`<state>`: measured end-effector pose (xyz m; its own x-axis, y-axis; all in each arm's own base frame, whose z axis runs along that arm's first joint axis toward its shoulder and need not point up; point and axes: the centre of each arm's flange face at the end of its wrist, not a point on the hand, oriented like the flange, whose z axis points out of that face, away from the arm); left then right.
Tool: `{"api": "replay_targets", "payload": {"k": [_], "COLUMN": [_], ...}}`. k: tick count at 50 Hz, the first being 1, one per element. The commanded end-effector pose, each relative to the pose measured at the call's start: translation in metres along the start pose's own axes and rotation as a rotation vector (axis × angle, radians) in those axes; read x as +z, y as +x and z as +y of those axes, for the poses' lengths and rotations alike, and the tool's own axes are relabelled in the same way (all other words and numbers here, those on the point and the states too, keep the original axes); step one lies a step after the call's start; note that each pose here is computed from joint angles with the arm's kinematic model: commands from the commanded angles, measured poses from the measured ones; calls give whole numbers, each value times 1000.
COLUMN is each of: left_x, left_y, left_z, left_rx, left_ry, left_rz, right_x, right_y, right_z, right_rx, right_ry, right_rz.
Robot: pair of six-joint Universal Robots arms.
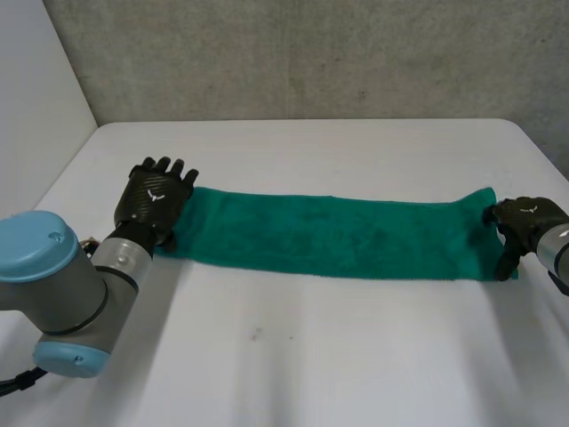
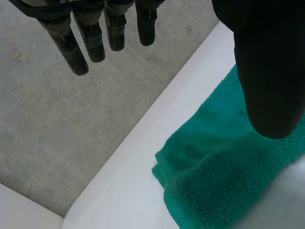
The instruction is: Fold the towel.
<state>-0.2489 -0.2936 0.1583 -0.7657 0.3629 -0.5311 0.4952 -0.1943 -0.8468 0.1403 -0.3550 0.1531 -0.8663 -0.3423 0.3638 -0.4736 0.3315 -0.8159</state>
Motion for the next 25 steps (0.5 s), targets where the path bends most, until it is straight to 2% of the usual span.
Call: {"api": "replay_targets", "payload": {"k": [1, 8, 17, 20, 24, 25], "left_x": [1, 1, -1, -2, -4, -4], "left_y": [1, -1, 0, 1, 2, 2], "left_z": [3, 2, 3, 5, 6, 5], "left_rx": [-1, -1, -1, -2, -2, -2], "left_ry": [-7, -7, -12, -18, -22, -22], "left_rz": [3, -3, 1, 2, 7, 7], "right_x": [24, 30, 32, 31, 20, 10], "right_y": [10, 40, 88, 86, 67, 58], "right_z": [19, 20, 23, 26, 16, 7], "right_rx": [6, -11, -200, -214, -129, -71], "right_ry": [-5, -6, -67, -80, 10, 82], "right_rz": [39, 145, 303, 295, 198, 127]}}
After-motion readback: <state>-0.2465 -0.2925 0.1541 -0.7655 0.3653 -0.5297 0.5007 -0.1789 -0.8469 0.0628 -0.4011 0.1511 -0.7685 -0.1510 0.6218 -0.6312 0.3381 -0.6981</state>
